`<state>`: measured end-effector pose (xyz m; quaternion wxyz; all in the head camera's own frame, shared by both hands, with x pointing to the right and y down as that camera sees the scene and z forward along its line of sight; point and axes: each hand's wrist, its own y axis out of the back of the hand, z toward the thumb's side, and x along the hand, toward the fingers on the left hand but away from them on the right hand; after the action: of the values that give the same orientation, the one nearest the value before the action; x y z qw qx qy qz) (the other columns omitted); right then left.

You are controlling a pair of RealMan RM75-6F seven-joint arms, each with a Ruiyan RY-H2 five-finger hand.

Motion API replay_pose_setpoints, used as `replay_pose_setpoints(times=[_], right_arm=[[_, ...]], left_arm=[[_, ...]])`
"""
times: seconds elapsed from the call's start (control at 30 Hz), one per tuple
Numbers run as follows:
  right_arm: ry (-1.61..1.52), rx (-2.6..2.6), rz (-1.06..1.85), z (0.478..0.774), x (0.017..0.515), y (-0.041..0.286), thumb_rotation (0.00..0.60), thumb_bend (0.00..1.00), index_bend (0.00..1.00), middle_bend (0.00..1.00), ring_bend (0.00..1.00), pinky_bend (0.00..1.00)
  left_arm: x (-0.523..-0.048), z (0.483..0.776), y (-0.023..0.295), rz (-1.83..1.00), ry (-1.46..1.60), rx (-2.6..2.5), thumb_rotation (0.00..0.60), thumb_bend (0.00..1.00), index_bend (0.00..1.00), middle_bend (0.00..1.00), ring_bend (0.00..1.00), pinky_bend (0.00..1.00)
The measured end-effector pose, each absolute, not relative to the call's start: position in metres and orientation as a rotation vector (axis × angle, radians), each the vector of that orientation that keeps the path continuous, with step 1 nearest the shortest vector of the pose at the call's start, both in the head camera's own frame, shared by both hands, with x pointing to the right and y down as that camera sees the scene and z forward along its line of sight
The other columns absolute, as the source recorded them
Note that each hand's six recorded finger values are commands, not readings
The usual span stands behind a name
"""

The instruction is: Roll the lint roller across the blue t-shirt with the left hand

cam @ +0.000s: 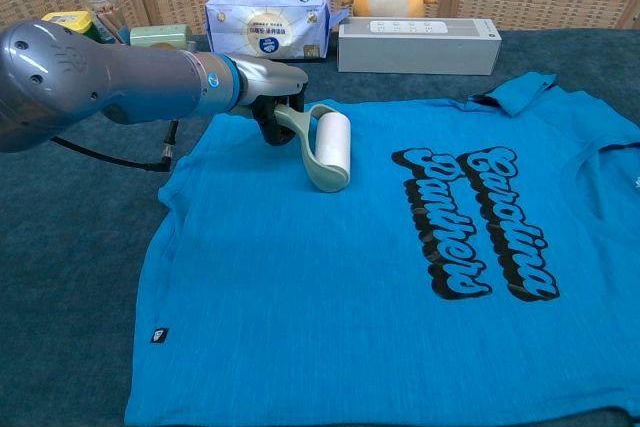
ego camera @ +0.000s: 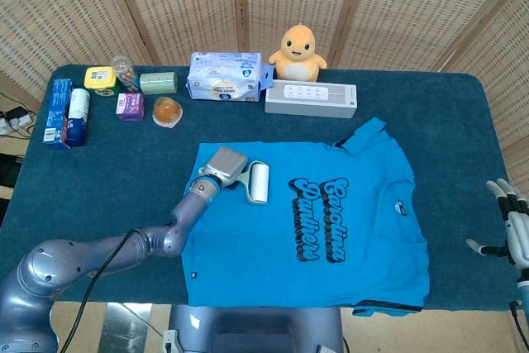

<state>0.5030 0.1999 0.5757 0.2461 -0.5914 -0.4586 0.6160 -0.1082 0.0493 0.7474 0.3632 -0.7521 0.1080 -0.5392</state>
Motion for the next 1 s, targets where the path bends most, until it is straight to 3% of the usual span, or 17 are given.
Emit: replay_pose_setpoints(times=[1.0], right_arm=[[-1.251,-1.622,1.693,0.577,0.506,0.2,0.6,0.0,0.0,0.0,0.0,0.03]], left_arm=[[-0.028,0.737,0.041,-1.265,0.305,-1.996,0.6,0.92,0.95,1.0,0.93,1.0]])
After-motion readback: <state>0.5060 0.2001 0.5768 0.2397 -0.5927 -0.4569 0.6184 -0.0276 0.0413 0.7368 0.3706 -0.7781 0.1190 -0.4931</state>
